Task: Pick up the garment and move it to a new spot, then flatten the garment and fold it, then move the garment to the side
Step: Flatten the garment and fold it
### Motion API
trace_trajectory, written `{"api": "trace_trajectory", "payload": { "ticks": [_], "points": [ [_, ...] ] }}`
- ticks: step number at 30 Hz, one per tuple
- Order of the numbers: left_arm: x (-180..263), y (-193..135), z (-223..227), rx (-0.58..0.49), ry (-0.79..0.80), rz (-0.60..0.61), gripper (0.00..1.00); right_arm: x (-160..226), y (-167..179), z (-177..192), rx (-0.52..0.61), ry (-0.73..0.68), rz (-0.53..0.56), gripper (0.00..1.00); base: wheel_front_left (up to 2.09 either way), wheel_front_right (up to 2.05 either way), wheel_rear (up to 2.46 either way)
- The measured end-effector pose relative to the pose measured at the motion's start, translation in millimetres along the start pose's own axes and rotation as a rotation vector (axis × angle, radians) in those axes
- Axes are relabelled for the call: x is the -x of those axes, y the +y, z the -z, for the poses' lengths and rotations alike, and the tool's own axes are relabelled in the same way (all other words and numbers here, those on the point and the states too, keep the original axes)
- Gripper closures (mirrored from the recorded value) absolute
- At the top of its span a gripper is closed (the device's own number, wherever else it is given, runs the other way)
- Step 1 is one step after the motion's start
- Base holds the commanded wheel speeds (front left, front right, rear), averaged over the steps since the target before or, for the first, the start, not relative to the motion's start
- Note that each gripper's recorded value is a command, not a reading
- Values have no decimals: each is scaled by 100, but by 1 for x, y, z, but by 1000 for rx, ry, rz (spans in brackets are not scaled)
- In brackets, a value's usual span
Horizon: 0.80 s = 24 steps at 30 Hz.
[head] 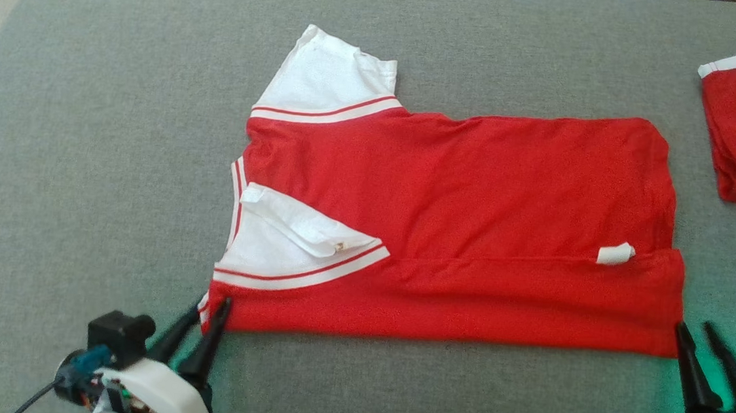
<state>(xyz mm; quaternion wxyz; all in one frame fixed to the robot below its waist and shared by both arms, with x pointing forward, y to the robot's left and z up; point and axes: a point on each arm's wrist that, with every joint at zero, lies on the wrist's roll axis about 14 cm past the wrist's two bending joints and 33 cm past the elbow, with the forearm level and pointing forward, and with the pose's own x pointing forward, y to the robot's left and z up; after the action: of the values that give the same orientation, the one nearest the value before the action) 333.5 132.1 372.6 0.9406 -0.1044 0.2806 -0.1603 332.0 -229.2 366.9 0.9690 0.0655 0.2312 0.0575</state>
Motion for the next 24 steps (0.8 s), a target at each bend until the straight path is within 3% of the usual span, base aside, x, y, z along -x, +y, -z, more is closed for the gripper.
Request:
{"api": "trace_trajectory", "payload": {
  "ticks": [1,7,11,15,19,24],
  "points": [
    [0,0,-1,0,3,-1,0,0,-2,-5,7,-11,4,0,0,0,0],
    [-6,9,-21,-75,1,5,0,-3,-10,-34,39,-94,25,0,0,0,0],
    [-28,16,-82,-222,-72,50,0,-9,-9,-41,55,-97,20,0,0,0,0],
    [-61,1,-151,-333,-135,143,0,-21,-4,-47,72,-93,4,0,0,0,0],
    [-98,-13,-175,-360,-45,219,0,-33,0,-55,54,-104,4,0,0,0,0],
    [-137,-12,-181,-361,86,223,0,-37,-4,-47,50,-73,15,0,0,0,0]
  ]
}}
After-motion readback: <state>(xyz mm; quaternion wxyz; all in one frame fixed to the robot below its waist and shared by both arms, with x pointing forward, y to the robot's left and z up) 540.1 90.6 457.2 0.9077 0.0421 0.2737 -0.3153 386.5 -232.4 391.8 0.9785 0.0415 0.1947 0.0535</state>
